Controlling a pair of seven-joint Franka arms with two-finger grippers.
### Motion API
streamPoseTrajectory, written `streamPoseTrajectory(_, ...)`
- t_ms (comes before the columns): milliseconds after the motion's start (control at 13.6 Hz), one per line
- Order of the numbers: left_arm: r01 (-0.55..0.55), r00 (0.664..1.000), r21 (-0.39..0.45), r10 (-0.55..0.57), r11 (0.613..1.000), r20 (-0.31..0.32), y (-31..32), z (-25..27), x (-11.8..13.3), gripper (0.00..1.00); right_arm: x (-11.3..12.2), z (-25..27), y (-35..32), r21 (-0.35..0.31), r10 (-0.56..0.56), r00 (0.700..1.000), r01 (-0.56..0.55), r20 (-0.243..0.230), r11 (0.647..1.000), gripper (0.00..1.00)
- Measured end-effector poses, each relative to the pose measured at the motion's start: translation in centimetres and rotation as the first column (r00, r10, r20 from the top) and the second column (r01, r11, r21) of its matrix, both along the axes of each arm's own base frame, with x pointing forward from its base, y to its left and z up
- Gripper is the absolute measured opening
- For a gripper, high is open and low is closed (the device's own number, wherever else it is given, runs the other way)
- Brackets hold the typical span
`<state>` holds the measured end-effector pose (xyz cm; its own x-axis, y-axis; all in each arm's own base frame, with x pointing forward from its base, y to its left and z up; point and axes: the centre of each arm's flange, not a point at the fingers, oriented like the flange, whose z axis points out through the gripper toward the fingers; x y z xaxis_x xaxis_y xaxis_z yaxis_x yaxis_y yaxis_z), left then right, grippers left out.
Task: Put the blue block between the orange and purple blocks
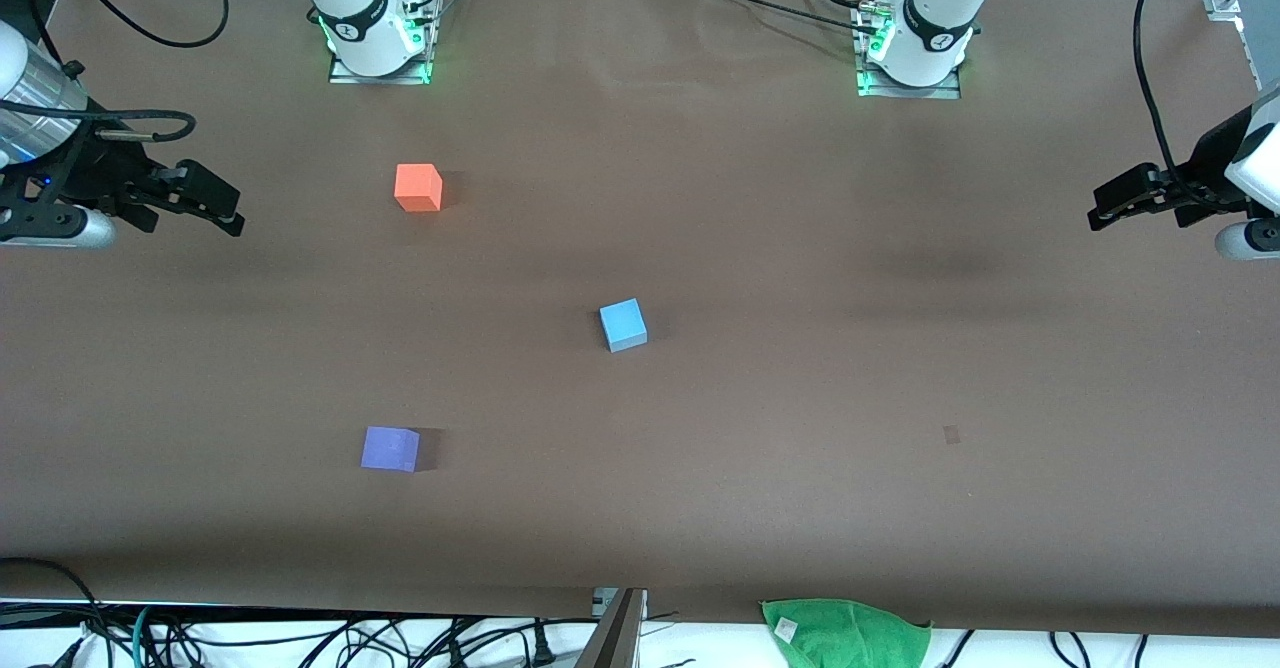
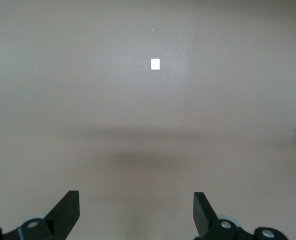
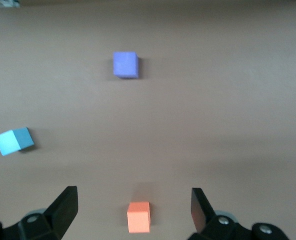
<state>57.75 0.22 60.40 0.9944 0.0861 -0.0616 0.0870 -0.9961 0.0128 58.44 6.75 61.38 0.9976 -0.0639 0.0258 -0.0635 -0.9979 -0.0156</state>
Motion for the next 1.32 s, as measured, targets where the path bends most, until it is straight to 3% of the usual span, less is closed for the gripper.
streamPoseTrajectory(220, 0.0, 1.0, 0.0, 0.0, 1.0, 0.0, 0.0, 0.0, 0.0, 1.0, -0.5, -0.7, -1.0, -0.043, -0.012, 0.998, 0.009, -0.055, 0.999, 1.0)
streamPoseTrajectory(513, 0.0, 1.0, 0.0, 0.0, 1.0, 0.0, 0.0, 0.0, 0.0, 1.0, -1.6, -0.8, -0.1, -0.042, 0.007, 0.997, -0.01, -0.074, 0.999, 1.0)
streamPoseTrajectory(806, 0.0, 1.0, 0.0, 0.0, 1.0, 0.0, 0.0, 0.0, 0.0, 1.0, -4.4, -0.3, 0.3, -0.035, 0.023, 0.998, -0.026, -0.066, 0.999, 1.0)
streamPoseTrajectory(1320, -0.001, 1.0, 0.0, 0.001, 1.0, 0.0, 0.0, 0.0, 0.0, 1.0, -3.7, -0.6, 0.2, -0.032, 0.021, 0.999, -0.023, -0.038, 0.999, 1.0)
